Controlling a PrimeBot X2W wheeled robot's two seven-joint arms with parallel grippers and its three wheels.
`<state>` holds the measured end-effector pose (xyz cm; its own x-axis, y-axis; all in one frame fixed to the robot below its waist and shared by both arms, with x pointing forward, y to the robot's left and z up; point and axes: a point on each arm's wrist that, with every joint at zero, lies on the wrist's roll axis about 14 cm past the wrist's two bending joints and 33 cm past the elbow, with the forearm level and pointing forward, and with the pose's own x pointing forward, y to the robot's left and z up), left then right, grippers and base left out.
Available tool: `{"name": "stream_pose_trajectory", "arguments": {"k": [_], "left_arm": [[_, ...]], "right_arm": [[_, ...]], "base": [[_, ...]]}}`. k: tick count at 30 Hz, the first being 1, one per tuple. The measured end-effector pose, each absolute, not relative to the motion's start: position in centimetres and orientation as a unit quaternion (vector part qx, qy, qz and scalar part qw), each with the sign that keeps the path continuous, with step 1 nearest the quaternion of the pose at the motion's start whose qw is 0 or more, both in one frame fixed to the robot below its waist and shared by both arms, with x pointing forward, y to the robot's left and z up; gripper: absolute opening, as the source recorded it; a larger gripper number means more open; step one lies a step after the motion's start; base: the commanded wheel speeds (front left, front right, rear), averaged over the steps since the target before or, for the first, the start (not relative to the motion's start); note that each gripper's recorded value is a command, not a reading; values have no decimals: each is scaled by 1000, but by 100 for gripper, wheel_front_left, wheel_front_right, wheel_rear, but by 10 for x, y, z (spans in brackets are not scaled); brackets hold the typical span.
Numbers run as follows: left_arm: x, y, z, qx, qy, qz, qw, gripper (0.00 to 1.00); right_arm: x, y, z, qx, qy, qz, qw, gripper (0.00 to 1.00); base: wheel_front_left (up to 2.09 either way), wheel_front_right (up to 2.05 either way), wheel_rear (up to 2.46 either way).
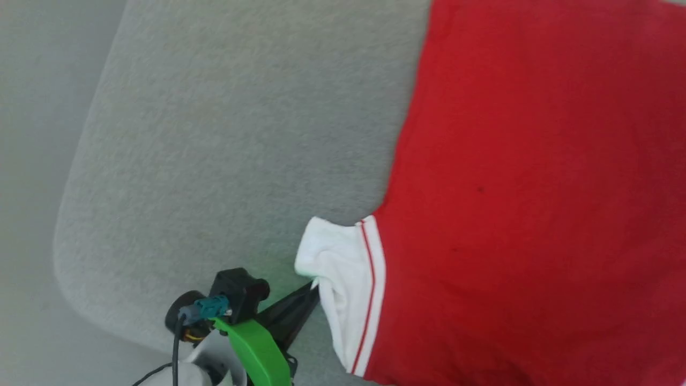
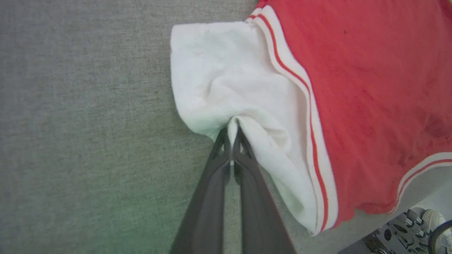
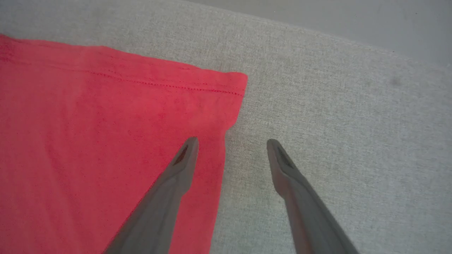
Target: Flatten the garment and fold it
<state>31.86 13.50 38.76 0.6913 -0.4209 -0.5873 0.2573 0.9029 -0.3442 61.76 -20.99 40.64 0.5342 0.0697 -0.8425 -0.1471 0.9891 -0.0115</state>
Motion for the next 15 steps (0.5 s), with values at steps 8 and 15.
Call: {"name": "stream_pose_trajectory", "arguments": {"k": [8, 15], "left_arm": [[317, 146, 379, -124, 359, -152, 913, 0], [315, 151, 373, -126, 366, -141, 911, 0]], "right_arm": [[635, -191, 357, -40, 514, 63, 855, 100], [644, -186, 347, -60, 509, 73, 855, 0]], "base": [[0, 0, 0], [0, 0, 0]]}}
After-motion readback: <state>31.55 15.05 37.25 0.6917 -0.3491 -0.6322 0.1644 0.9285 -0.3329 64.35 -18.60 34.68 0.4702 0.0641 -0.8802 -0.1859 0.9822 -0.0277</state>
